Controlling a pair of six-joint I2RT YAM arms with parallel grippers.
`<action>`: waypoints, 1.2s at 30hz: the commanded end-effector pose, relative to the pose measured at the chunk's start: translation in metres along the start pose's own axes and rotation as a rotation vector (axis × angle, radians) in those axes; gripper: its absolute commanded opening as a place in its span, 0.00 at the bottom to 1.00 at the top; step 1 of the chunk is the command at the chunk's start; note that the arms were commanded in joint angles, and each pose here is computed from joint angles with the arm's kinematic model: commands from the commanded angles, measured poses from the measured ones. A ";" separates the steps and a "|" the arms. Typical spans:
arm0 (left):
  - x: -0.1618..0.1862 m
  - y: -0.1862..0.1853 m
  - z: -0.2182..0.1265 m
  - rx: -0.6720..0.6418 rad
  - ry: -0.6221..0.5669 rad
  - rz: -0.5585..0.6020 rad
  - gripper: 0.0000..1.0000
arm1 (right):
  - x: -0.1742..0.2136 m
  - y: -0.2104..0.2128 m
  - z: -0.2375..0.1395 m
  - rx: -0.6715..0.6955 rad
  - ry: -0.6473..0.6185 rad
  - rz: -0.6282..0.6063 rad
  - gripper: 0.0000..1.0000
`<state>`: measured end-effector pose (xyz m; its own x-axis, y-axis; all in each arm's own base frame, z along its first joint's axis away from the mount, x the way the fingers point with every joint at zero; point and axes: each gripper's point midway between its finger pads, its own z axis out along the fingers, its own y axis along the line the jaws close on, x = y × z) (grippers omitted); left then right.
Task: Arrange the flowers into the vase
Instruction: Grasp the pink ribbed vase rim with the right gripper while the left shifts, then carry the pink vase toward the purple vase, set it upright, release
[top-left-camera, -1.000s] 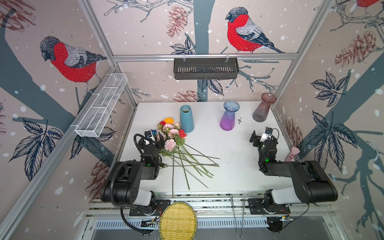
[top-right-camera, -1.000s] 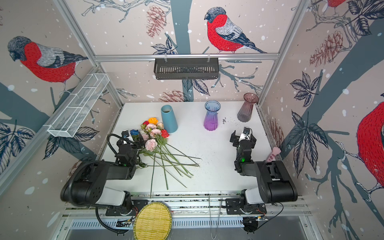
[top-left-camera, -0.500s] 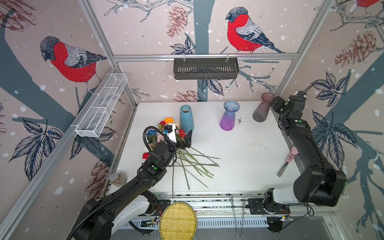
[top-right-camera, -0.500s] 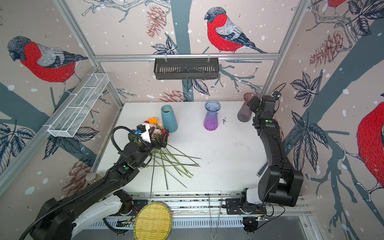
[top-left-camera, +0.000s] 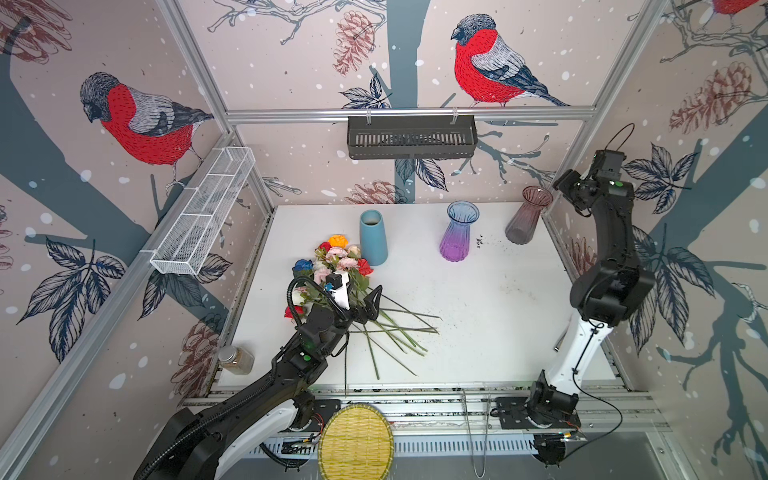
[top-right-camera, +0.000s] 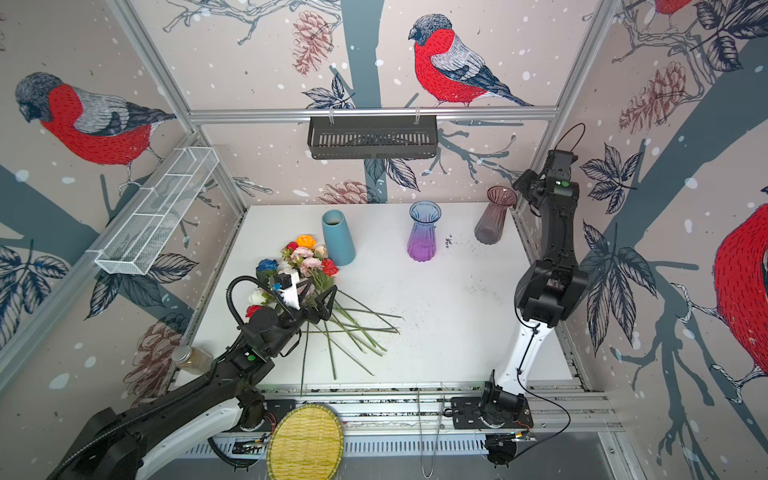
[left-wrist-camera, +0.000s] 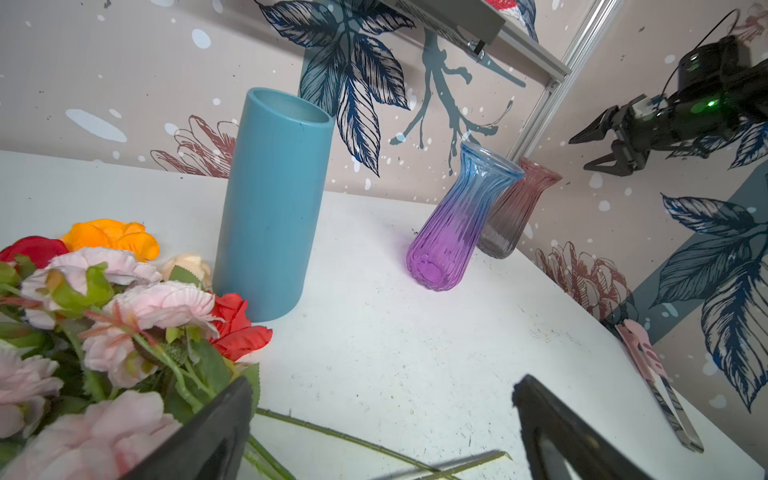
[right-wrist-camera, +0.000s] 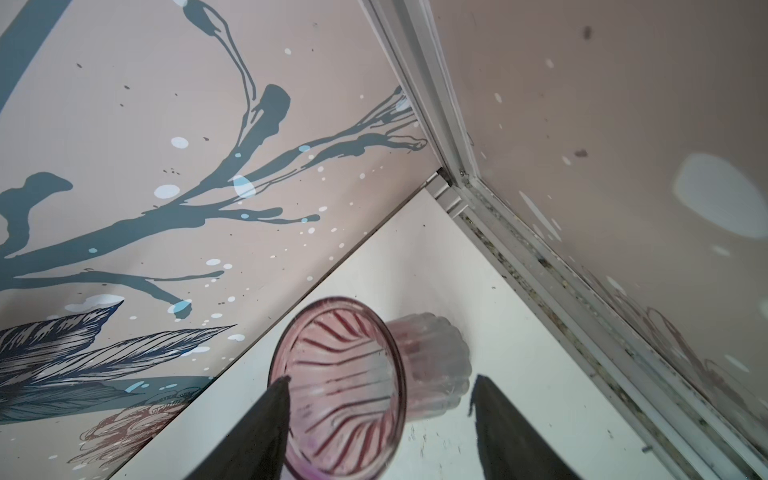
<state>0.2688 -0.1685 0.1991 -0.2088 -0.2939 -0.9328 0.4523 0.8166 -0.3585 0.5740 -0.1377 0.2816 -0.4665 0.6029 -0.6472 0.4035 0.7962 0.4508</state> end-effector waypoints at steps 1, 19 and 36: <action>-0.015 0.002 -0.004 -0.013 -0.077 -0.034 0.98 | 0.030 -0.009 0.013 0.049 0.122 -0.008 0.65; -0.015 0.004 -0.004 -0.020 -0.080 -0.040 0.97 | 0.038 0.009 -0.056 0.156 0.066 -0.060 0.02; -0.012 0.009 -0.002 -0.055 -0.052 -0.061 0.98 | 0.287 0.091 -0.236 -0.294 0.270 -0.142 0.03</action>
<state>0.2719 -0.1606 0.2046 -0.1886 -0.3355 -0.9230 0.4153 0.8244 -0.3846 0.2814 0.1005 0.2608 -0.7727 0.3748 -0.5123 0.1290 0.8829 0.4514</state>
